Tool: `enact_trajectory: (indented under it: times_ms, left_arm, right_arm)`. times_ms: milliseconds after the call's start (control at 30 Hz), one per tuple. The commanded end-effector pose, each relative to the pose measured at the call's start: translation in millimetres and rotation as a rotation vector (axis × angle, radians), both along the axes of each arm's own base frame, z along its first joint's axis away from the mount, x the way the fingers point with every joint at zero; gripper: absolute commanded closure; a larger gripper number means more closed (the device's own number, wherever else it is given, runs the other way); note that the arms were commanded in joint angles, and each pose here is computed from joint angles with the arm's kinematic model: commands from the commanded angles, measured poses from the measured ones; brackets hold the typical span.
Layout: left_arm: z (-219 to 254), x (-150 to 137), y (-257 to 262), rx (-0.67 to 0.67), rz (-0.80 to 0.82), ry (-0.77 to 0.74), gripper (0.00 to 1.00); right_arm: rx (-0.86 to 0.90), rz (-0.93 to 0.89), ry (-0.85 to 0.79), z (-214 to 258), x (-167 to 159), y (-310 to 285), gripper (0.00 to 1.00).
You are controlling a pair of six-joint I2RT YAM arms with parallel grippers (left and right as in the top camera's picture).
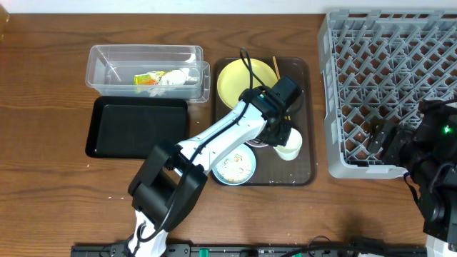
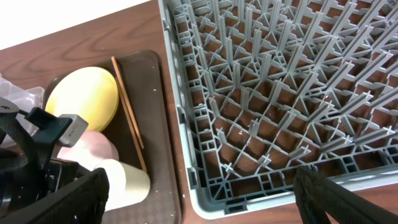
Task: Sort waste into correct bins and load items into the dishwasher rack
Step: 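Move the left gripper to the white cup and grasp it, then hand the white cup from the left gripper to the right gripper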
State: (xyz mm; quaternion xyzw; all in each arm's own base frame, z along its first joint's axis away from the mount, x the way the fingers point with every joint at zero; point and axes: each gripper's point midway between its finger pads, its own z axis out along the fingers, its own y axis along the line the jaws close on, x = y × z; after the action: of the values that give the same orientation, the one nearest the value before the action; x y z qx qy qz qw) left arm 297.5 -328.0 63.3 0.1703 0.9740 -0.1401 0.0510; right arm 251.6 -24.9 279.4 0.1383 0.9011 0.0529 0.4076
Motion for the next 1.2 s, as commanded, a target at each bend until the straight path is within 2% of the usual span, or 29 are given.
enact_trajectory:
  times_ms: [0,100,233,433,633,800,967,1167]
  left_arm:
    - [-2.3,-4.0,-3.3,-0.011,-0.004,0.019,0.94]
    - [3.9,-8.9,-10.7,-0.061,-0.016,0.057,0.94]
    - [30.8,-11.3,-19.4,-0.210,-0.047,0.133,0.94]
    - [83.1,-2.1,10.7,-0.444,-0.028,0.255,0.94]
    - [115.7,13.5,46.8,-0.619,-0.001,0.301,0.94]
    - [145.2,25.6,60.4,-0.819,0.002,0.331,0.94]
    - [164.2,30.8,66.6,-0.935,0.005,0.351,0.94]
    - [193.4,32.7,65.1,-1.102,-0.062,0.352,0.94]
  right_arm:
    - [0.005,-0.027,-0.012,5.7,-0.2,-4.4,0.08]
    - [0.006,-0.027,-0.013,5.8,-0.2,-4.2,0.08]
    - [0.049,0.026,-0.026,7.9,1.6,7.4,0.13]
    - [0.169,0.428,-0.101,19.7,12.2,68.7,0.02]
    - [0.304,0.675,-0.139,22.0,27.2,102.6,0.01]
    - [0.458,0.906,-0.202,31.0,37.2,136.6,0.01]
    - [0.542,1.082,-0.234,31.5,45.5,169.1,0.01]
    - [0.560,1.184,-0.211,15.7,54.6,200.6,0.03]
